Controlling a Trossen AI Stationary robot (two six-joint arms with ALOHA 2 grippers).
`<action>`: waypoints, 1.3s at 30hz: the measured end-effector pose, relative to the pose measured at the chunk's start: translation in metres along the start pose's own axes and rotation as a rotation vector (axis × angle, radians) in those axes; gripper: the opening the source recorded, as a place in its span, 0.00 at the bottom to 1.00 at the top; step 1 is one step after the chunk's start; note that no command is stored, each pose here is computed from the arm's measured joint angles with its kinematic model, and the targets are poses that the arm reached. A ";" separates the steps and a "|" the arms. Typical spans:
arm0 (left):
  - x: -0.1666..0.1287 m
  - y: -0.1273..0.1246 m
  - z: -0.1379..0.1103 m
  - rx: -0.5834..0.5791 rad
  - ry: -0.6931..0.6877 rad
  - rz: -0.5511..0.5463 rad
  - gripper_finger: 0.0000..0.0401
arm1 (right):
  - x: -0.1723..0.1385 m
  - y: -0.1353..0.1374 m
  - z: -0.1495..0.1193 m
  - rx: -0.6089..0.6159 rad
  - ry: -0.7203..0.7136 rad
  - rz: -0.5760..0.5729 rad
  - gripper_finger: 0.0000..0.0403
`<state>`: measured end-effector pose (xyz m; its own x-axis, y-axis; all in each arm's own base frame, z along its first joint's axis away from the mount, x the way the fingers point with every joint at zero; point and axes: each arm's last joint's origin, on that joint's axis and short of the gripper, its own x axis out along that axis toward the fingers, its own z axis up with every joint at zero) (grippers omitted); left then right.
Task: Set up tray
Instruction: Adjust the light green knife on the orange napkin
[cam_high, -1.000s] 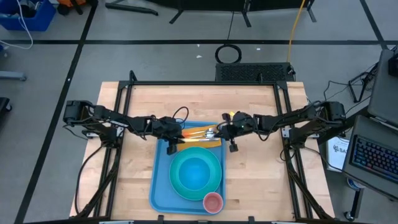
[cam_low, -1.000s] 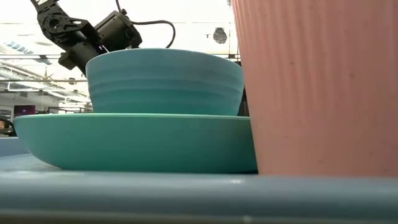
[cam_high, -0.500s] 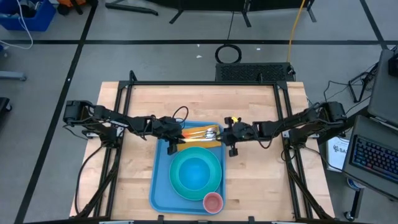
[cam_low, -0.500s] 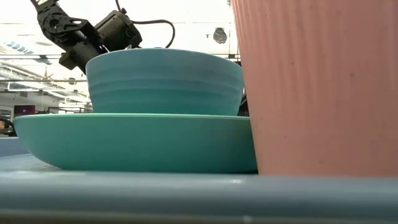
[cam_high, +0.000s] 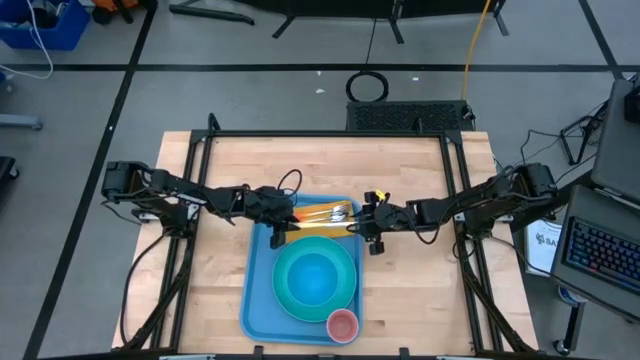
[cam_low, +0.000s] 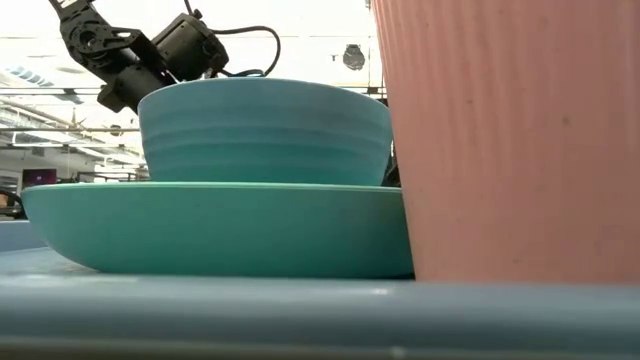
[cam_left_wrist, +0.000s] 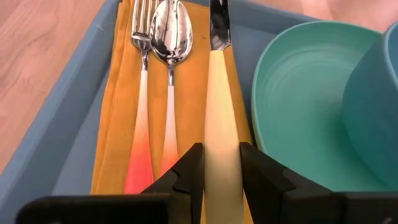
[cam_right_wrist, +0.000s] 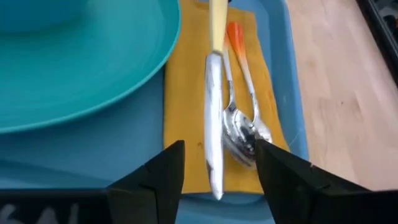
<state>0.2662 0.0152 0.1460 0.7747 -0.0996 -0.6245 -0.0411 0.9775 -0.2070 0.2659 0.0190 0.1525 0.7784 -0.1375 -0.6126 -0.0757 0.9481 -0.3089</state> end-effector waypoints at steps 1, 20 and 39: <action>0.000 0.000 0.000 0.000 0.000 0.000 0.22 | 0.000 0.002 -0.002 -0.001 0.007 0.005 0.46; -0.001 0.001 0.004 -0.003 -0.037 -0.051 0.22 | -0.002 0.008 -0.012 0.000 -0.035 -0.041 0.38; -0.001 0.000 0.005 0.002 -0.038 -0.075 0.22 | -0.002 0.008 -0.012 0.001 -0.042 -0.039 0.14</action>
<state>0.2687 0.0163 0.1499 0.7991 -0.1656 -0.5780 0.0196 0.9680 -0.2503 0.2567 0.0234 0.1425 0.8060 -0.1627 -0.5691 -0.0439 0.9424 -0.3315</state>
